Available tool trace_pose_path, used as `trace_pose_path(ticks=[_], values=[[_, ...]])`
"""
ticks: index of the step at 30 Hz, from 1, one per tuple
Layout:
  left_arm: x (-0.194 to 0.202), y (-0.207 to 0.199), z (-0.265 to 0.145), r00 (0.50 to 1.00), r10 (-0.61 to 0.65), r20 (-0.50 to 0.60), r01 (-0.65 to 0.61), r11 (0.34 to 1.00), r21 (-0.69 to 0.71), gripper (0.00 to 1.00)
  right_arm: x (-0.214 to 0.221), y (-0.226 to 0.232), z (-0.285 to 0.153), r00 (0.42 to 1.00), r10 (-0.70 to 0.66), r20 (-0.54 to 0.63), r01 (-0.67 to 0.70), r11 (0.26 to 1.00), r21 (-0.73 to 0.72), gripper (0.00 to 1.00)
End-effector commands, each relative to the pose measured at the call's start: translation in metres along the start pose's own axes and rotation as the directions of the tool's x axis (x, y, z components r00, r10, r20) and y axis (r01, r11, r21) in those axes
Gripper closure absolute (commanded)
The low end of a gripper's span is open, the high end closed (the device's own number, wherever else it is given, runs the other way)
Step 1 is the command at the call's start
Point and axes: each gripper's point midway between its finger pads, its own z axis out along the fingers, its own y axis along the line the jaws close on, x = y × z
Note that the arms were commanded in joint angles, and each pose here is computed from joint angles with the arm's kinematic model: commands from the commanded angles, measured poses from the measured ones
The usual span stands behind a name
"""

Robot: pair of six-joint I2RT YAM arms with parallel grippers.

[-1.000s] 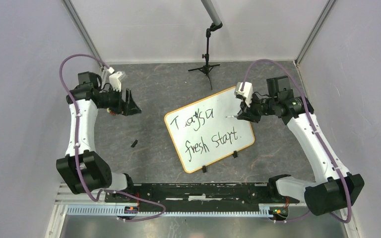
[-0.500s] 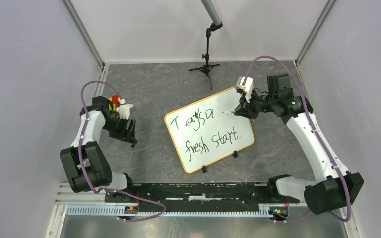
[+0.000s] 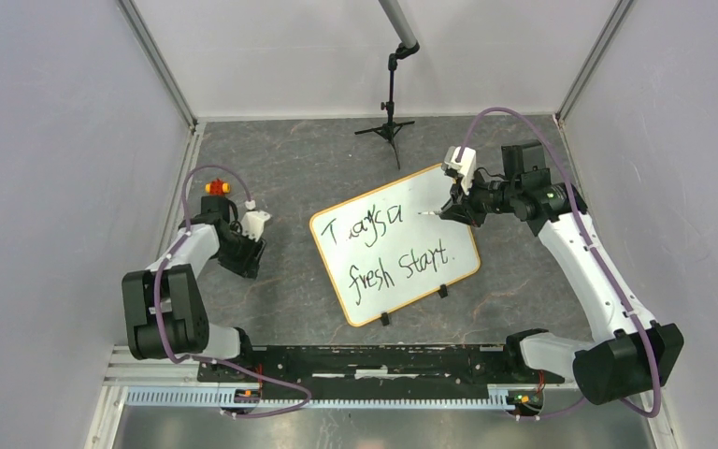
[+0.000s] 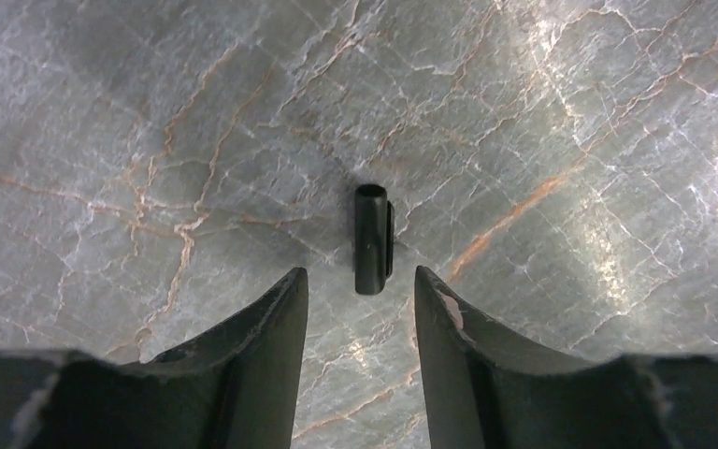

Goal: Write a sentence on the whiteboard
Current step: Pick up the pen cap from the center of the board.

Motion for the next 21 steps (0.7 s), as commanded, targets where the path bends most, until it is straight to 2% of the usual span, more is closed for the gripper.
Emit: trace_pose_path(ticks=[1,14,21], values=[[-0.012,0.01,0.012,0.998,0.049,0.031,-0.047,0.996,-0.074,0.5,-0.007,-0.002,-0.003,1.0,-0.006,0.021,0.006,1.0,0.014,1.0],[-0.005,-0.007,0.021,0.994,0.105,0.022,-0.104,0.993,-0.055,0.8,-0.01,-0.005,-0.002,1.0,0.003,0.021,-0.003,1.0,0.019,1.0],[-0.032,-0.007,-0.014,0.989,0.108,0.104,-0.101,0.992,-0.074,0.98,-0.01,-0.003,0.001,0.999,0.021,0.036,-0.022,1.0,0.001,1.0]])
